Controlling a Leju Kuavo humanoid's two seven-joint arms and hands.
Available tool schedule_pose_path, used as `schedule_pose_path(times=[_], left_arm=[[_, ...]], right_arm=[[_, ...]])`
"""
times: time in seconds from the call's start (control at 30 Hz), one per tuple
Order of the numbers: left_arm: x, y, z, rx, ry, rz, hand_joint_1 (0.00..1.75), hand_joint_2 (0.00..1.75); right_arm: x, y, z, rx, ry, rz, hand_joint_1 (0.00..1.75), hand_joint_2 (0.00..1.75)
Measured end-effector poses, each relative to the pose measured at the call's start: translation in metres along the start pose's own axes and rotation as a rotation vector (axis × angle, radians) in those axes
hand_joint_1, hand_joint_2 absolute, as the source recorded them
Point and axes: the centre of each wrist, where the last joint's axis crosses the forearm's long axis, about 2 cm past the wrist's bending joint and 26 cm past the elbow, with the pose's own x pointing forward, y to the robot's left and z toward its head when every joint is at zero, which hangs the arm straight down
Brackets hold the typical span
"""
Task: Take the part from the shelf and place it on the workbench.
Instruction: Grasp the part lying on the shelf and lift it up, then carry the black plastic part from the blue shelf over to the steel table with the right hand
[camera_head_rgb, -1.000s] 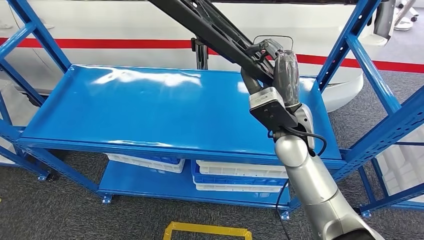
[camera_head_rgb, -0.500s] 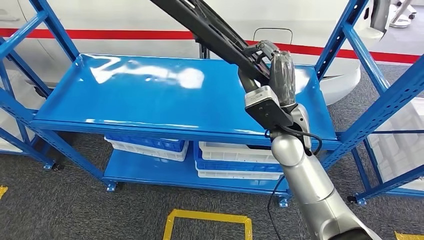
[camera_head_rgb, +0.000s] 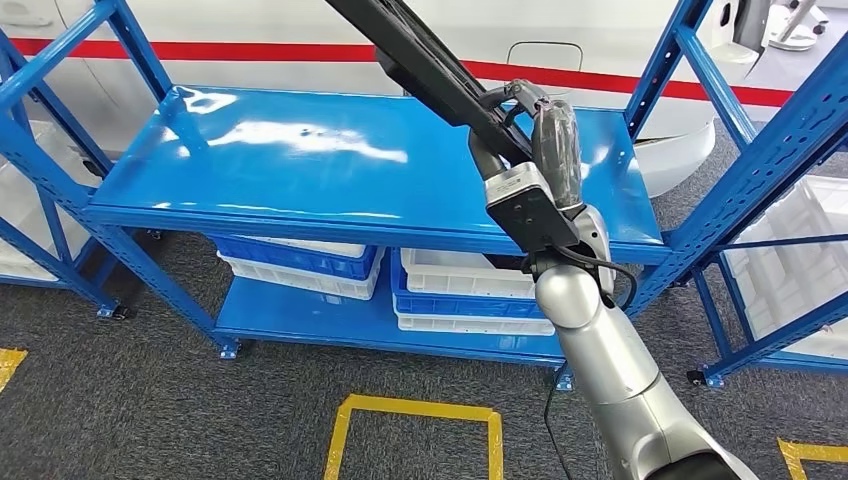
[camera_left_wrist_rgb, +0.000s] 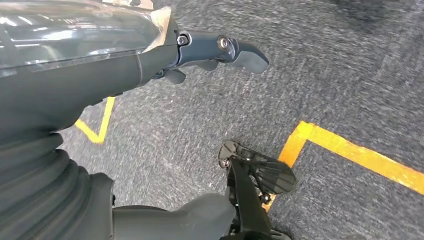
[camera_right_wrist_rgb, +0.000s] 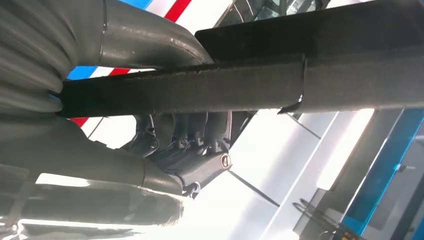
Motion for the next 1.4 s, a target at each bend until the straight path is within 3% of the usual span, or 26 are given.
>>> schedule_pose_path(times=[1.4], left_arm=[[0.000,-0.003,0.001,-0.025,-0.006,0.003,0.00,1.75]], right_arm=[[-0.017,-0.013,0.008,-0.017,0.040,0.063,1.75,1.75]])
